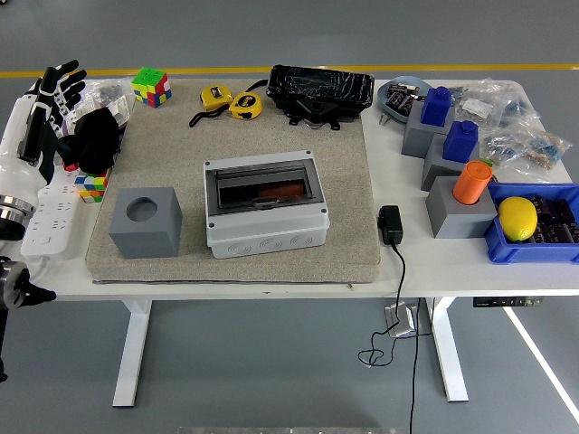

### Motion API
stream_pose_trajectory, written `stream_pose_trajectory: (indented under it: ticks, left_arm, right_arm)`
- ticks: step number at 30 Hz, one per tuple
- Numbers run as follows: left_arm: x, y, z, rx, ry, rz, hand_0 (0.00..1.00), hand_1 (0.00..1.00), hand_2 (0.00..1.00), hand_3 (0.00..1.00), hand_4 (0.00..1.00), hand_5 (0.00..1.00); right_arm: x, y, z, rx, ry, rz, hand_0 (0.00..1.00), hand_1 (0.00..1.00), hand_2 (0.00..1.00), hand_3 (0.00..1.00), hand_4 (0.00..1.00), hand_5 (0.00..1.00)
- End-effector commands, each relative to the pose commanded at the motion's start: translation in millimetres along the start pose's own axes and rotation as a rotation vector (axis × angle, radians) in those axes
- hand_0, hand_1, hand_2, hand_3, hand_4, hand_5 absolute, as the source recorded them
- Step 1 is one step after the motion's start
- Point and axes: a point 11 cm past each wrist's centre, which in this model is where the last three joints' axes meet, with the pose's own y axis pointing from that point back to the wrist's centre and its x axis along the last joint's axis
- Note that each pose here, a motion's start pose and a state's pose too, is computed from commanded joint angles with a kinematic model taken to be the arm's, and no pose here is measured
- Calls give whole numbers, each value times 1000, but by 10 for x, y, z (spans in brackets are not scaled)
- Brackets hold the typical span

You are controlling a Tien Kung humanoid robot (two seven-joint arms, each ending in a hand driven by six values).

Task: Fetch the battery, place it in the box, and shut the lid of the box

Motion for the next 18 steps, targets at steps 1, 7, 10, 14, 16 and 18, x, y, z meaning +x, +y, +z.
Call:
stream_pose_trajectory:
  ticks: [1,7,10,14,16,18]
  left_arm:
    - [0,0,-2,1,0,0,914,902,869,860,998,998]
    - [-2,-1,0,0,0,0,914,898,869,860,998,998]
    - [0,0,-2,0,0,0,912,899,868,861,998,998]
    - [2,-4,7,-4,1,1,912,899,868,861,998,998]
    - [3,-6,11,-6,0,1,911,898,868,860,998,998]
    - [3,-5,9,-5,-1,1,911,898,868,860,998,998]
  right_arm:
    - [-1,0,0,0,0,0,990,912,834,881,998,998]
    - [0,0,2,-1,-1,0,989,912,834,882,998,998]
    - [3,0,3,-1,-2,1,989,912,835,882,998,998]
    - [2,0,-3,0,-3,0,989,912,835,882,998,998]
    - [-1,0,-4,1,-3,0,990,912,834,878,998,998]
    - [-1,0,-3,1,-3,0,990,912,834,878,998,998]
